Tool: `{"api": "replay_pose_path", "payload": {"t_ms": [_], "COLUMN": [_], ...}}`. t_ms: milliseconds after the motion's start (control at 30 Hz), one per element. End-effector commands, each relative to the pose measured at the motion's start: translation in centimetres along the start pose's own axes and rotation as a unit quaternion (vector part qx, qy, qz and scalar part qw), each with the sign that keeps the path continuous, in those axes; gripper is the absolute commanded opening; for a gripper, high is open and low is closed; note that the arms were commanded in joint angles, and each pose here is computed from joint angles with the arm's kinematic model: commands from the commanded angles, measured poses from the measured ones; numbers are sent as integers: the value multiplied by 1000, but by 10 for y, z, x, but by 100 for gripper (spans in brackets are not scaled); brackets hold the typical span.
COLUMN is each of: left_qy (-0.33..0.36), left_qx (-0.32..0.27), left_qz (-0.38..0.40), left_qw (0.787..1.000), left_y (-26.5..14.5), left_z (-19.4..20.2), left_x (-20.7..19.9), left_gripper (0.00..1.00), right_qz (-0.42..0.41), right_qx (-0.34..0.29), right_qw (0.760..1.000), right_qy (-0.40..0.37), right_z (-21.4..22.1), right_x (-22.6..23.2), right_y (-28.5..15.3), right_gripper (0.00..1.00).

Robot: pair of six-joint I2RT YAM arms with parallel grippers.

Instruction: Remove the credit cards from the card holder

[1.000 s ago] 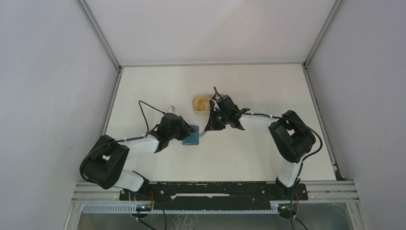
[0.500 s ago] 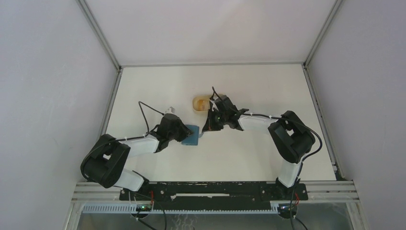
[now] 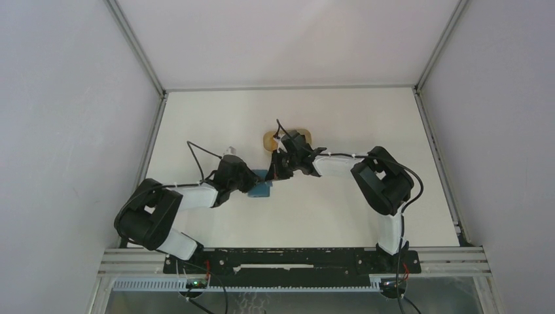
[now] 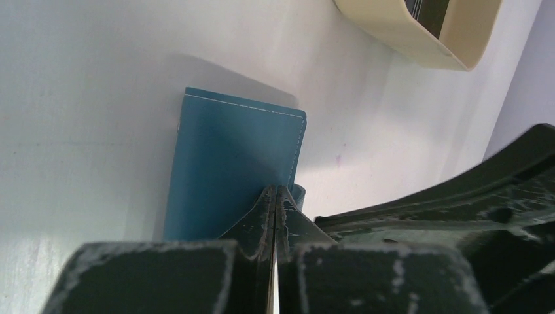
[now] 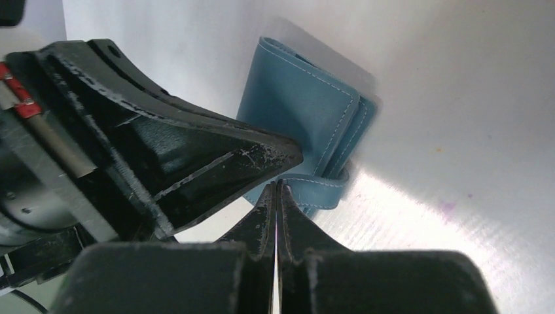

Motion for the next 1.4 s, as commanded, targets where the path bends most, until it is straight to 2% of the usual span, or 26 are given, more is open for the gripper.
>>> {"api": "replay_pose_path", "payload": {"t_ms": [0, 200, 633, 933, 1133, 1367], "left_qy": [-17, -37, -53, -5, -2, 0], "left_qx": [17, 20, -7, -34, 2, 37], "left_qz": [-21, -26, -17, -44, -41, -43], "left_qw": [999, 999, 998, 998, 999, 998], "left_y": [4, 4, -6, -27, -29, -25], "left_z": [12, 13, -12, -39, -35, -19], "left_x": [18, 27, 25, 19, 22, 32], "left_gripper": [0, 0, 0, 1, 4, 3], "right_qz": [-38, -32, -5, -4, -4, -3], "right_qx": [-6, 3, 23, 27, 26, 27], "right_qw": [999, 999, 1000, 1000, 1000, 1000], "right_qy": [0, 13, 16, 16, 14, 15], "right_z": [-11, -11, 3, 4, 4, 5], "right_x": [17, 8, -9, -11, -11, -12], "right_y": [11, 20, 29, 31, 31, 31], "right_gripper": [0, 0, 0, 0, 0, 0]}}
Point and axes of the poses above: each gripper's point midway between its finger pads, its own y axis out along the fingers, its own x axis along the line the jaws close on, z = x × y, the point moved 5 cm from there along -y, back along the fingers, and after that the axes turned 9 degrees about y, right-handed, at the moved point
